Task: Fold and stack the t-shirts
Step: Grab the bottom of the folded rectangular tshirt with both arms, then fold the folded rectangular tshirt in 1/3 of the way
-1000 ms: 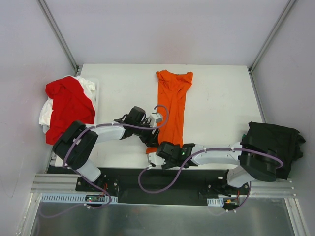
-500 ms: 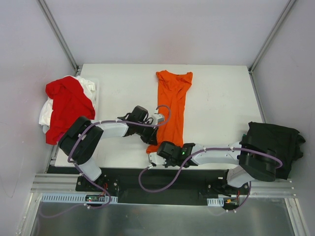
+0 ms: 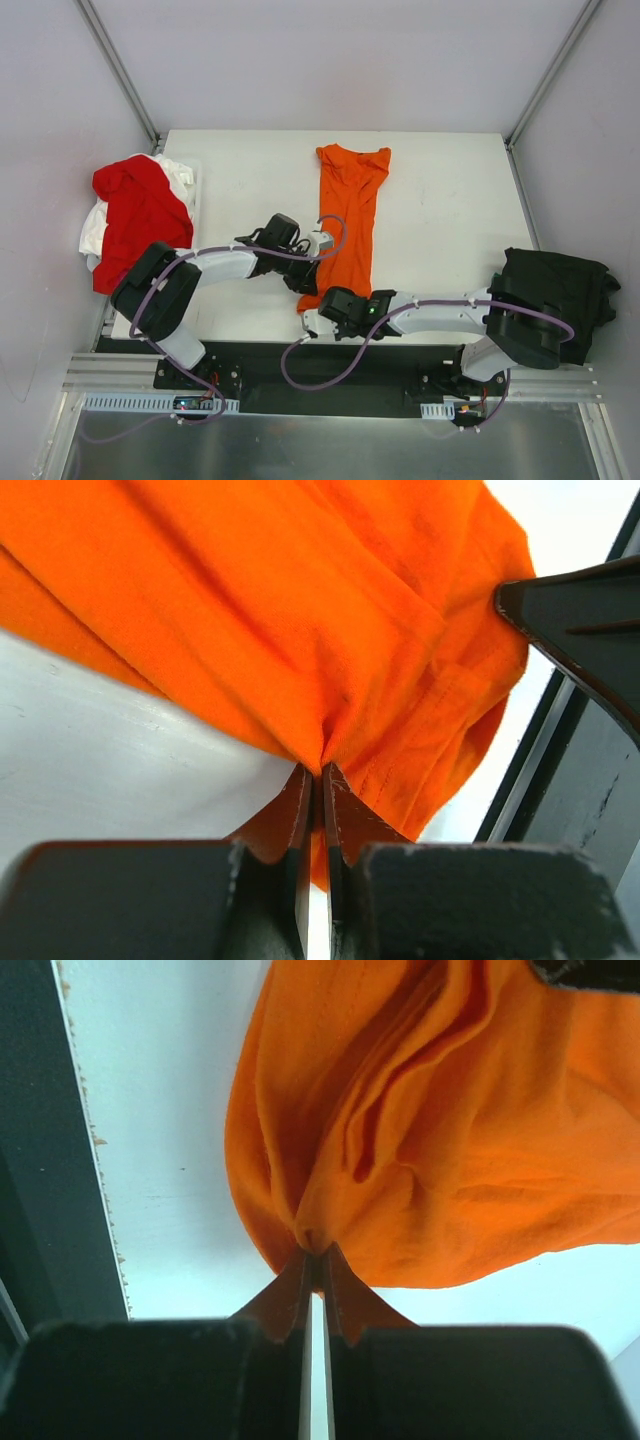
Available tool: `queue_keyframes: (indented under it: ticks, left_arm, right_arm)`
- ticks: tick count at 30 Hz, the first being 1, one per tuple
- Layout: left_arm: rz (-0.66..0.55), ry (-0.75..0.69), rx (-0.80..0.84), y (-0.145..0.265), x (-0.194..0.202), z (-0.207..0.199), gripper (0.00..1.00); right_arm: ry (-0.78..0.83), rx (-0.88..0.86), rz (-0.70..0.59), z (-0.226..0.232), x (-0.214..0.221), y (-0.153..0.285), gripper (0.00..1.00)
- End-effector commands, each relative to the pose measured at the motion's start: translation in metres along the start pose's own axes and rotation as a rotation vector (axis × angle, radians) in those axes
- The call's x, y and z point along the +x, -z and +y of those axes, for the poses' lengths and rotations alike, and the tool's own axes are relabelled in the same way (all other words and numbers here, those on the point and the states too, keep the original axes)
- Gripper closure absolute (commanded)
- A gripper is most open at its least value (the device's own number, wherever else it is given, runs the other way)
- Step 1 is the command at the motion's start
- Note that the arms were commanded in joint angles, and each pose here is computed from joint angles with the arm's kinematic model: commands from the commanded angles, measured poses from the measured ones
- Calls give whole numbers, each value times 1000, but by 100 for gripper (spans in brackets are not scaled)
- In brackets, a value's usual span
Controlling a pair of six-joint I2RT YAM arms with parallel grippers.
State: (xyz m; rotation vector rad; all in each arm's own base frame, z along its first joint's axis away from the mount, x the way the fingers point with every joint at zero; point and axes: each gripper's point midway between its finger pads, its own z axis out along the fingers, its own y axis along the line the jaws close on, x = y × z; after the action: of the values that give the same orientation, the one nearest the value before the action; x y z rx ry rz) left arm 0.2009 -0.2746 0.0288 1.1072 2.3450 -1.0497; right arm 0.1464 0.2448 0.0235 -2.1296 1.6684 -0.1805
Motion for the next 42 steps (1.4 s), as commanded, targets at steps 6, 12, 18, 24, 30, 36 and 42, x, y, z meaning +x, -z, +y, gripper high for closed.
queue_keyframes:
  ticks: [6,12,18,24,30,36,42]
  left_arm:
    - [-131,-190,-38,34,-45,-18,100]
    - [-138,-257,-80,41,-50,-19,100]
    - [-97,-312,-68,48,-41,-28,100]
    - [-90,-330,-107,54,-45,-25,100]
    - [-109,-379,-168,63,-65,-19,100]
    - [-126,-370,-198,65,-85,-7,100]
    - [-141,-307,-187,64,-103,12,100]
  right_arm:
    - [-32,107,-60,-31,-16,29,99]
    - [-43,132,-92,-35,-19,47,99]
    - [-50,129,-135,-35,-24,62,99]
    - [-39,207,-140,-51,-24,70,99]
    - [-49,283,-136,-73,-26,78,99]
    - [-64,332,-113,-92,-19,79,99]
    - [-85,359,-87,-110,-9,76,99]
